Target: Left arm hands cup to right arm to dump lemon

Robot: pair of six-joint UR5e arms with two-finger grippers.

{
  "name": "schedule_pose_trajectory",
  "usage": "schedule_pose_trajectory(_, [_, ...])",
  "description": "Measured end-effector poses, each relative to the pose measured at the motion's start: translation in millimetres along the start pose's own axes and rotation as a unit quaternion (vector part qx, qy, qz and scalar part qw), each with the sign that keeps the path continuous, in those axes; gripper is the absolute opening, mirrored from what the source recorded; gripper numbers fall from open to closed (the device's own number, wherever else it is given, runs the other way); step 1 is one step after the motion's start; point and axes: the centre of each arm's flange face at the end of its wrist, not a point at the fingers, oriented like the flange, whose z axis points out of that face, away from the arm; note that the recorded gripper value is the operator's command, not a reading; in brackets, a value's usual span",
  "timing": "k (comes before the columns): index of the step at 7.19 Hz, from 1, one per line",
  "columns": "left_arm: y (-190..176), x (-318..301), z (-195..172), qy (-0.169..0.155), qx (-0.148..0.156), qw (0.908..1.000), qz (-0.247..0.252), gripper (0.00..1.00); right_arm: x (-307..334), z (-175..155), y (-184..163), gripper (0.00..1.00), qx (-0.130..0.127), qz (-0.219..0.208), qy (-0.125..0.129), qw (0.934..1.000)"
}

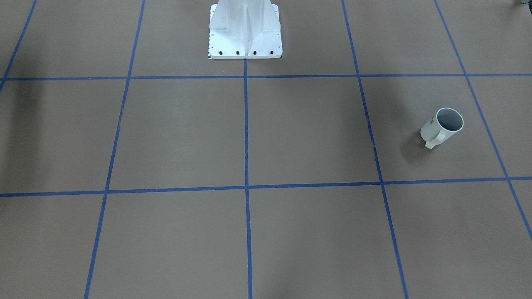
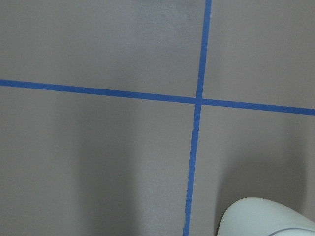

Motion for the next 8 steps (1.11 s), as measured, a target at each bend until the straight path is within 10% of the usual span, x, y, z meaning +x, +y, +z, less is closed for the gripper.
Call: schedule_pose_trajectory(8, [10.4,10.9,-4.7,-0.004,0.006,0.9999,0.011,1.0,-21.1,-18.2,-42.7,1.0,0.02,-0.018,-0.012,0.9996])
